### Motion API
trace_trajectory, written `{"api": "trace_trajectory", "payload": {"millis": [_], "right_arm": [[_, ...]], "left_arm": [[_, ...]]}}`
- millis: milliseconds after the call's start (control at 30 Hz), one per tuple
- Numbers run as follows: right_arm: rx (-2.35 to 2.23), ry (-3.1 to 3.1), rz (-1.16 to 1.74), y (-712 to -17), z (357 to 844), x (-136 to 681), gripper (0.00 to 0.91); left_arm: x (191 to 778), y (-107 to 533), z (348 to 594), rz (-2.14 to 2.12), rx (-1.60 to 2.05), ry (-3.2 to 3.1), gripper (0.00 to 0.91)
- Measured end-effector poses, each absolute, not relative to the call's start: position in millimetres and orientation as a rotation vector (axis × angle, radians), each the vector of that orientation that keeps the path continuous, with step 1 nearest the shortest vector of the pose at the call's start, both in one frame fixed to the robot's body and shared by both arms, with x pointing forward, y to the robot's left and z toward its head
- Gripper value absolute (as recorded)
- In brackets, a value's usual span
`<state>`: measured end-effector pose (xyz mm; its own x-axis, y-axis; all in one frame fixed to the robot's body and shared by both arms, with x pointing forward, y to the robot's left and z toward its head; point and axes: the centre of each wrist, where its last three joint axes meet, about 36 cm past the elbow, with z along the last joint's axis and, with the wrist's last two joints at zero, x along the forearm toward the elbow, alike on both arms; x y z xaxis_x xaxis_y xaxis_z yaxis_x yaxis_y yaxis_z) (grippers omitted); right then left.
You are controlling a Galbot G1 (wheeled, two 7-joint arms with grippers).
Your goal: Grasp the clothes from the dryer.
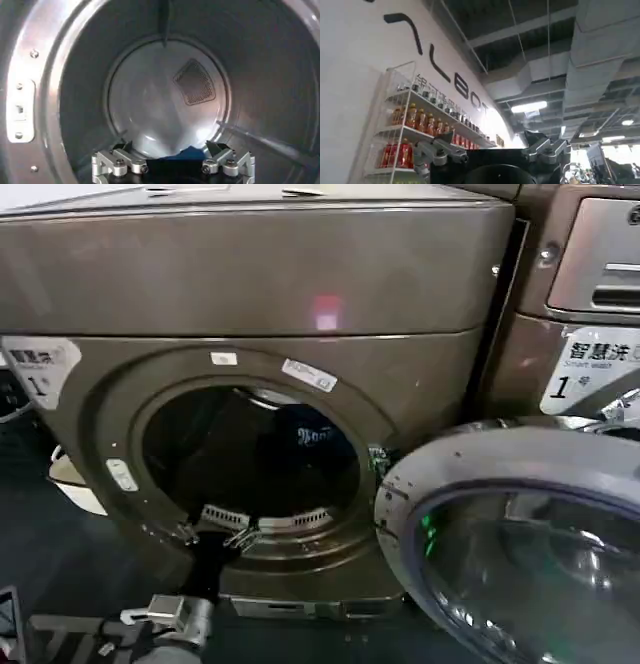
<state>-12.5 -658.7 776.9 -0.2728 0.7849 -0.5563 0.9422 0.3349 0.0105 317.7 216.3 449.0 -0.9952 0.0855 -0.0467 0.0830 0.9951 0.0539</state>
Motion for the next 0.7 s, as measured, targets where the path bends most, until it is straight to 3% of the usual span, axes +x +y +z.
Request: {"api": "trace_trajectory", "payload": {"millis": [700], "right_arm": [[1.522,2.129,-0.443,-658.6,775.8,-17.8,0.907]], "left_arm": [[321.1,214.8,449.9,0.08,0.143,3.08,0.907]]}}
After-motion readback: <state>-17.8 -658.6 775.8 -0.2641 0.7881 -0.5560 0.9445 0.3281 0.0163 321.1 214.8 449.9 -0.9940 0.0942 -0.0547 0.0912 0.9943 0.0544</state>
